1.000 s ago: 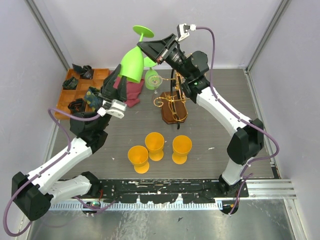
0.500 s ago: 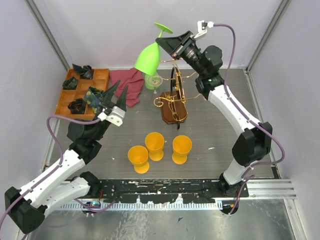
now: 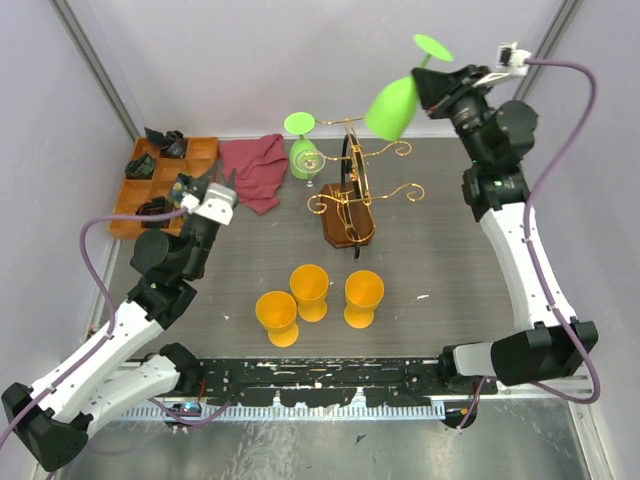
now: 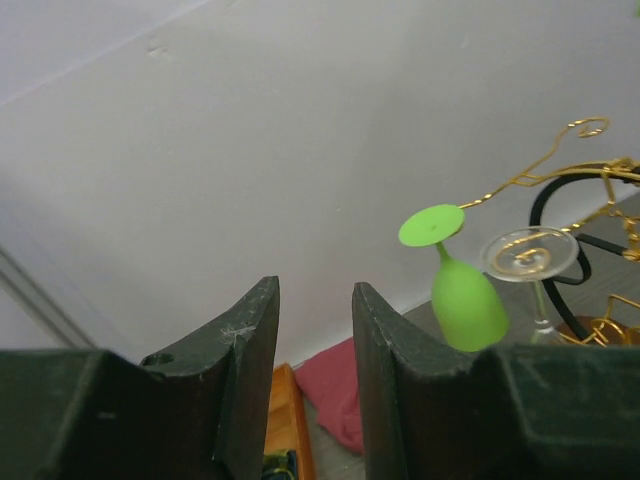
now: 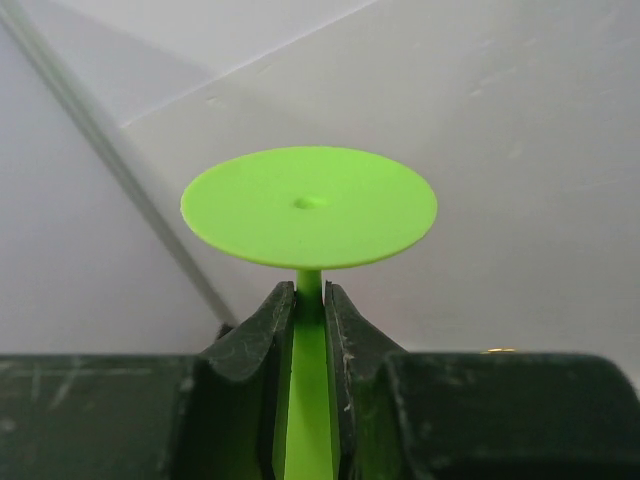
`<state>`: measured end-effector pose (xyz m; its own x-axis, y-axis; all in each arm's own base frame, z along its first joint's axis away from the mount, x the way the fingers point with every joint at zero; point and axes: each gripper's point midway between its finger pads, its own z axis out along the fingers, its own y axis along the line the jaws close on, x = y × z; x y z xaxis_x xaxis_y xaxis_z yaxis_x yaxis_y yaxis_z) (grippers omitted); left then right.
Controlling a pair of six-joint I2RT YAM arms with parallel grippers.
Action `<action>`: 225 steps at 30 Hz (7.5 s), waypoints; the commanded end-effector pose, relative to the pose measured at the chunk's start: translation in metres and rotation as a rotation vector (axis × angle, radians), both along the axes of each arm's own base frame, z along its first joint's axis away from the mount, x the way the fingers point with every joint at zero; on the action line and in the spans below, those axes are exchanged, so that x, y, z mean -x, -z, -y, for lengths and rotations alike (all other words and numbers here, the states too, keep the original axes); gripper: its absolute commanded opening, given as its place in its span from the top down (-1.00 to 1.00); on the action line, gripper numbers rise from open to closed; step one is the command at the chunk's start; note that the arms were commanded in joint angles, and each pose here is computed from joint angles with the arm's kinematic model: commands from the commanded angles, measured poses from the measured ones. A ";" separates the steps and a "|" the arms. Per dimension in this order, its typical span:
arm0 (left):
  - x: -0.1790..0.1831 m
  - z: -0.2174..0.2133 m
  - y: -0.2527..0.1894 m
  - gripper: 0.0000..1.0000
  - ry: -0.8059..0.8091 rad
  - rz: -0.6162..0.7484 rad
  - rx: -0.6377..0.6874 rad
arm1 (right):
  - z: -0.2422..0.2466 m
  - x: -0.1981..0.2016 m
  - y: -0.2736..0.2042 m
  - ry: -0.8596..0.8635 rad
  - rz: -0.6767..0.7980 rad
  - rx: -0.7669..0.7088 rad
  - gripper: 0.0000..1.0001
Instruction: Place the wine glass upside down on the wine glass rack
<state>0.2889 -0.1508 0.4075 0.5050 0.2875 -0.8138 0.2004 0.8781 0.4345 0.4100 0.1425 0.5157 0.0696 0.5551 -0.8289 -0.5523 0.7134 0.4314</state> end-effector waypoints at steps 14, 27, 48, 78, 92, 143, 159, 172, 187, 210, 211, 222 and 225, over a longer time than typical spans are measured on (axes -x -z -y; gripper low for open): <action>-0.028 -0.029 -0.002 0.11 -0.211 -0.205 0.133 | 0.168 -0.022 0.064 0.459 0.108 0.368 0.99; -0.045 -0.033 0.000 0.09 -0.233 -0.197 0.127 | 0.131 -0.048 0.148 0.141 0.173 0.540 0.99; -0.087 -0.050 0.014 0.09 -0.308 -0.218 0.123 | 0.104 -0.075 0.188 -0.225 0.398 0.322 0.94; -0.120 -0.064 0.038 0.10 -0.390 -0.269 0.116 | 0.040 -0.125 0.229 -0.381 0.399 0.351 0.94; -0.124 -0.067 0.044 0.10 -0.408 -0.281 0.116 | 0.013 -0.133 0.241 -0.425 0.390 0.364 0.92; -0.118 -0.076 0.056 0.10 -0.430 -0.309 0.119 | 0.044 -0.169 0.239 -0.146 0.301 0.370 0.99; -0.106 -0.080 0.064 0.10 -0.420 -0.324 0.139 | 0.015 -0.132 0.237 -0.324 0.351 0.336 0.95; -0.093 -0.085 0.067 0.10 -0.420 -0.331 0.152 | 0.028 -0.124 0.241 -0.259 0.312 0.319 0.19; -0.088 -0.084 0.069 0.08 -0.403 -0.340 0.153 | 0.099 -0.110 0.243 -0.093 0.185 0.276 0.11; -0.057 0.024 0.096 -0.82 0.205 -0.615 0.041 | 0.148 -0.017 0.161 0.234 -0.452 0.384 -0.49; -0.055 0.027 0.098 -0.85 0.228 -0.628 0.044 | 0.144 -0.008 0.164 0.220 -0.490 0.363 -0.50; -0.048 0.036 0.102 -0.92 0.270 -0.730 0.099 | 0.066 0.076 0.176 0.118 -0.630 0.434 -0.49; -0.023 0.048 0.111 -0.90 0.384 -0.792 0.071 | 0.056 0.092 0.177 0.109 -0.636 0.442 -0.49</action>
<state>0.3347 -0.1872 0.2883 -0.1465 0.1680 -0.9748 0.6278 0.7774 0.0396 0.3289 0.0950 0.3328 -0.4711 0.1625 -0.8670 -0.2695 0.9094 0.3169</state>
